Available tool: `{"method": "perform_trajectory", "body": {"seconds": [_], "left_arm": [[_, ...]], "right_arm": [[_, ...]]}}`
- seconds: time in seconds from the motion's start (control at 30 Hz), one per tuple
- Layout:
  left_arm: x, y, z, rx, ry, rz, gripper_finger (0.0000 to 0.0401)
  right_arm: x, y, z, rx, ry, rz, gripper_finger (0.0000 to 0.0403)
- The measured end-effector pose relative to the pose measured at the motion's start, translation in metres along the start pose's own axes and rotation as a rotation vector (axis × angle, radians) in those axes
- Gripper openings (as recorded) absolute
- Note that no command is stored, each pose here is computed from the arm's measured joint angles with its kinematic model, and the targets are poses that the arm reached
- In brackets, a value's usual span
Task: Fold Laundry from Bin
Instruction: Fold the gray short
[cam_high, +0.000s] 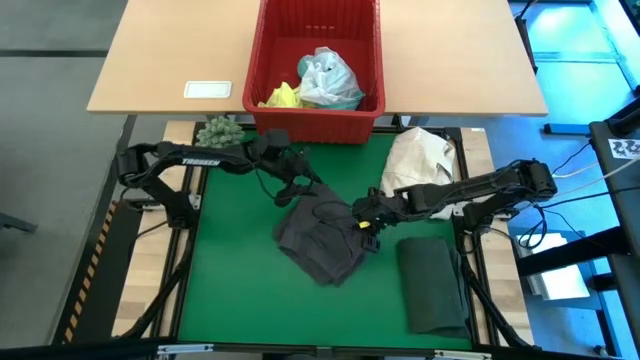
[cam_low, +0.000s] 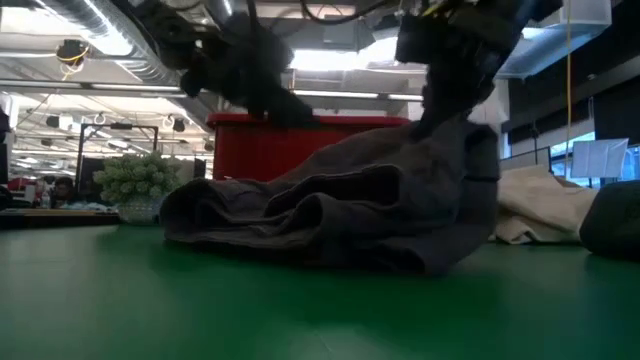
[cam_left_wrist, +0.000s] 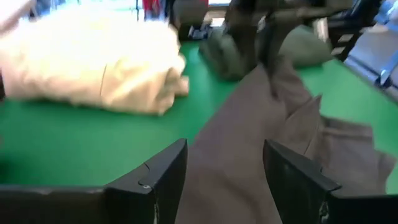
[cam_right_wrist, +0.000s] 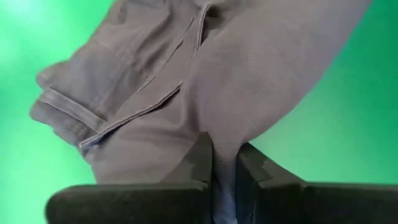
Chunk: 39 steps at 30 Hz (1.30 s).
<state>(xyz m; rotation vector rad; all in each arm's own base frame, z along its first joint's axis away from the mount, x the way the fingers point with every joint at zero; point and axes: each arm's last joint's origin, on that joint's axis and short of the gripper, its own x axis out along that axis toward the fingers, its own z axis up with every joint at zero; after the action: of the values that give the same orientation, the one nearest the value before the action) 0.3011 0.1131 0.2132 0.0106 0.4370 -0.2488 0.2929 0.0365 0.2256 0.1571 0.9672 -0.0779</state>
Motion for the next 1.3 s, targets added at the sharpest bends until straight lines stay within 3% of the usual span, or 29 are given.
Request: {"method": "perform_trajectory", "body": {"seconds": [0.23,0.4,0.6,0.9,1.07,1.17,1.3], "left_arm": [[0.01,0.026,-0.014,-0.038,0.082,-0.057,0.0204],[0.012,0.042,-0.005,-0.033,0.101,-0.112,0.0204],[0.018,0.057,-0.005,-0.08,0.225,-0.193,0.0204],[0.029,0.064,-0.021,-0.15,0.359,-0.256,0.0204],[0.032,0.064,-0.027,-0.125,0.41,-0.237,0.0203],[0.034,0.06,-0.026,-0.061,0.441,-0.227,0.0183],[0.038,0.054,-0.025,0.012,0.507,-0.184,0.0106]], "right_arm": [[0.009,-0.009,0.006,-0.107,-0.024,-0.026,0.0023],[0.009,-0.009,0.006,-0.162,-0.029,-0.047,0.0023],[0.009,-0.01,0.006,-0.195,-0.031,-0.067,0.0023],[0.009,-0.01,0.006,-0.203,-0.032,-0.079,0.0023],[0.009,-0.011,0.006,-0.206,-0.03,-0.116,0.0023],[0.009,-0.014,0.006,-0.214,-0.031,-0.169,0.0023],[0.009,-0.021,0.005,-0.204,-0.018,-0.24,0.0023]]}}
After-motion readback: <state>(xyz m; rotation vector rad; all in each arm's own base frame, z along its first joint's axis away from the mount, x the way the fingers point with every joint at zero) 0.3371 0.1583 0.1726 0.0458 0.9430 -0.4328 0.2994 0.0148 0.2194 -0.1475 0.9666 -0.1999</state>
